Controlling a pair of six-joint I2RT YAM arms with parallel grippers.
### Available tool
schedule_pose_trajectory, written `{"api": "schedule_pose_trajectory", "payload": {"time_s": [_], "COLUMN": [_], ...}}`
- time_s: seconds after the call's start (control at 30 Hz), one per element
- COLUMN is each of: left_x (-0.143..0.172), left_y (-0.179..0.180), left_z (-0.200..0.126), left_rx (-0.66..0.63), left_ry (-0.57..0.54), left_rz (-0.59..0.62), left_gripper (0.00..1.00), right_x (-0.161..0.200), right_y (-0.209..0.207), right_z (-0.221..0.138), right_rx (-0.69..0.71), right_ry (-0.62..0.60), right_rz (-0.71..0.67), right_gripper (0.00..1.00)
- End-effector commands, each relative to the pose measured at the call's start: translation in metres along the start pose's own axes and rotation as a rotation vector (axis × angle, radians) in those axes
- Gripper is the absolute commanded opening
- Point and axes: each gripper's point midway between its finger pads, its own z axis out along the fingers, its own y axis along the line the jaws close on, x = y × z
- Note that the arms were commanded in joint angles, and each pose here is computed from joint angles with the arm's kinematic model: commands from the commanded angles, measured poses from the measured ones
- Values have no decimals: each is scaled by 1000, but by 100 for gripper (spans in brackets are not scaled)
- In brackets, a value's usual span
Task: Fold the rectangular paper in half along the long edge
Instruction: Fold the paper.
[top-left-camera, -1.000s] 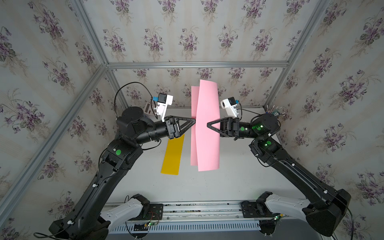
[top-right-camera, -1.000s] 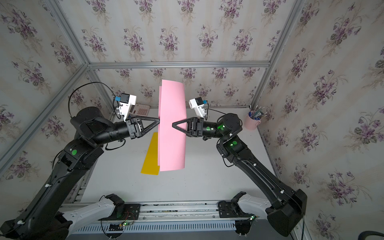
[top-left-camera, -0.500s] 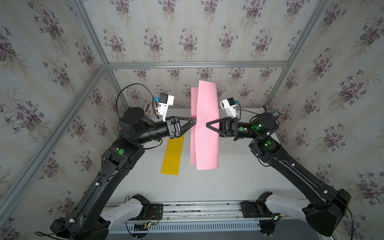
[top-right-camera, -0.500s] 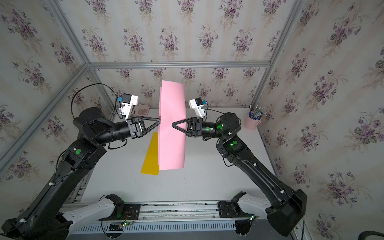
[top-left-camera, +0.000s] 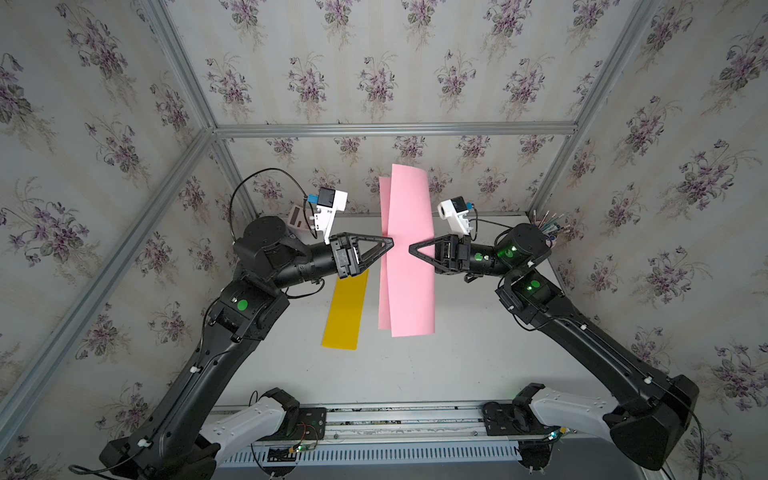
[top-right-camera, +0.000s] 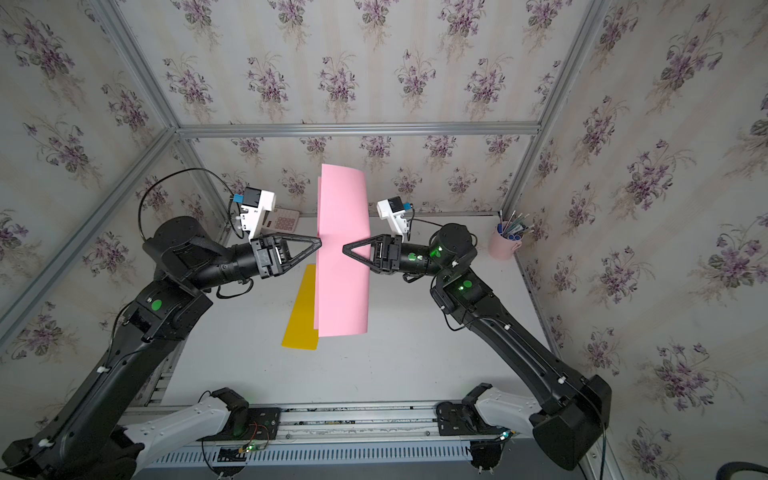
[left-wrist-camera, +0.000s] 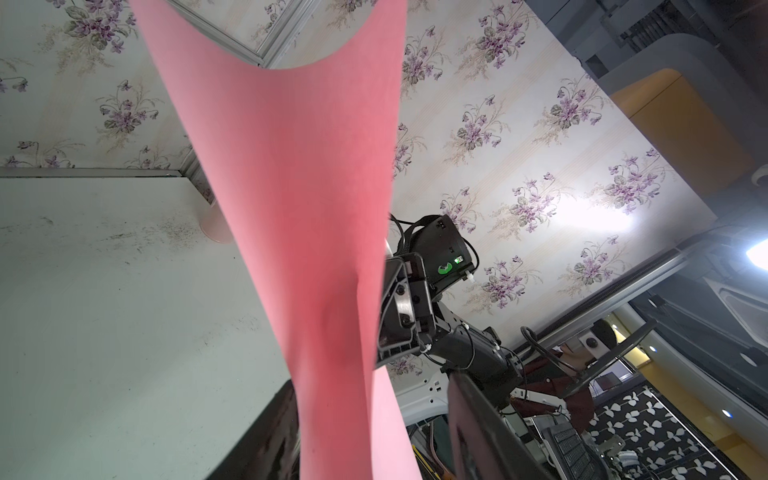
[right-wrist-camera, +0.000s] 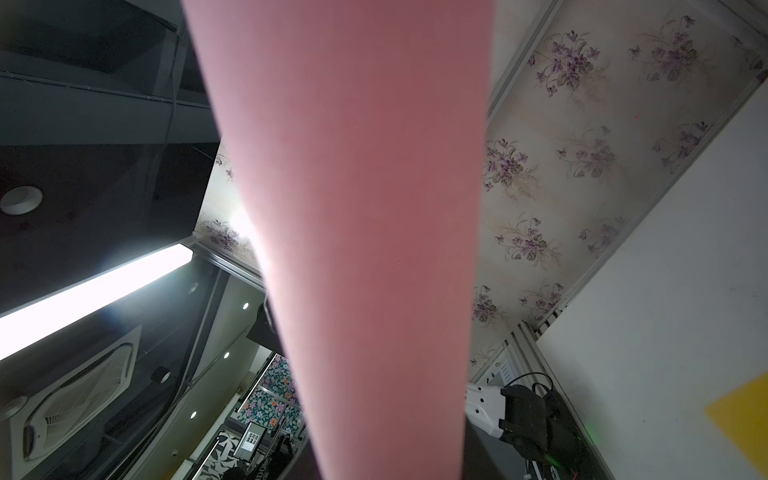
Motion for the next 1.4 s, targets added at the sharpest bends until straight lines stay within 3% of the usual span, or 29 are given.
{"api": "schedule_pose_trajectory", "payload": {"time_s": [0.0, 0.43, 0.7, 1.37], "left_x": [-3, -1, 1, 2], "left_y": [-9, 0, 2, 5], "left_z": [-1, 6, 8, 12], "left_rx": [34, 38, 41, 45], "left_ry": [-12, 1, 8, 22], "left_rz": [32, 14, 5, -4], "left_gripper": [59, 57, 39, 31], "right_x": [-1, -6, -5, -7], "right_y": [1, 12, 5, 1], "right_z": [0, 1, 2, 4], "right_rx": [-9, -17, 34, 82], "right_ry": [-4, -14, -8, -17], "right_rz": [-18, -39, -50, -64], "right_gripper": [33, 31, 30, 31]}}
